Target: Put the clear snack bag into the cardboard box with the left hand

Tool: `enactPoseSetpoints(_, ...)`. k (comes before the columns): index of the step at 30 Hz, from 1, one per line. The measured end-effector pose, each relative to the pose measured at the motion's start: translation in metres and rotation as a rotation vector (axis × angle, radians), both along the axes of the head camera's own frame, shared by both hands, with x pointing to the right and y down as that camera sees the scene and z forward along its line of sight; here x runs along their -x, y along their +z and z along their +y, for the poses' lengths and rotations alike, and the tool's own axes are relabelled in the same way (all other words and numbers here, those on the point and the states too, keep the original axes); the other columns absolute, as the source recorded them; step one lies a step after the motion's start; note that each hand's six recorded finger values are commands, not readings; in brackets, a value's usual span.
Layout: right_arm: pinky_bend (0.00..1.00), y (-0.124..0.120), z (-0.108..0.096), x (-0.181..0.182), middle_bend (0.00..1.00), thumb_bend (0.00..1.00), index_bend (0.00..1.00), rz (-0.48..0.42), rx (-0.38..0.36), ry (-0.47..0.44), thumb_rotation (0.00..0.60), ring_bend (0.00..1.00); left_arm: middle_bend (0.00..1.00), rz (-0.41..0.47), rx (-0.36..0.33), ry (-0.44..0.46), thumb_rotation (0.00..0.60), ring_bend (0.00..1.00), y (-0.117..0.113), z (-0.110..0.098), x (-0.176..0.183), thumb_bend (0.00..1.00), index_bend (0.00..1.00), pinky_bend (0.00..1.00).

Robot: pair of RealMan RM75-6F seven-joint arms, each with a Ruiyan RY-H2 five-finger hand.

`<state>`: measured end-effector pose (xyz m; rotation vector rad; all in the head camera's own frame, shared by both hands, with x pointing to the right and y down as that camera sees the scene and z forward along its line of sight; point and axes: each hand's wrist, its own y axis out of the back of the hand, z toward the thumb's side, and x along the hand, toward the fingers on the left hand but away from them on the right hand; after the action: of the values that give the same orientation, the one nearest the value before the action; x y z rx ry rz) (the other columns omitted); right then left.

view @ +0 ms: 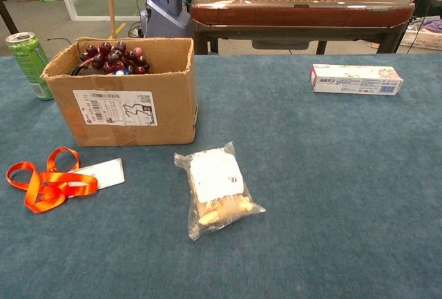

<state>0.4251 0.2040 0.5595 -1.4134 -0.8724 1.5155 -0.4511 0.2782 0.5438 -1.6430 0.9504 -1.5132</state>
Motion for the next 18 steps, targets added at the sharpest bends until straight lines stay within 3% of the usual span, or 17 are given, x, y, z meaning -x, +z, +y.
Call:
enactPoseSetpoints(13, 0.33, -0.0039, 0.0015, 0.0027, 0.26, 0.09, 0.33, -0.024, 0.007, -0.004, 0.600, 0.21, 0.16, 0.006, -0.007, 0.006, 0.600, 0.23, 0.0005, 0.0020, -0.0026, 0.30, 0.25, 0.42)
enactPoseSetpoints(18, 0.33, -0.0062, 0.0028, 0.0037, 0.27, 0.09, 0.33, -0.031, 0.010, -0.008, 0.600, 0.21, 0.21, 0.024, 0.000, 0.023, 0.600, 0.23, 0.0018, 0.0044, -0.0084, 0.30, 0.25, 0.38)
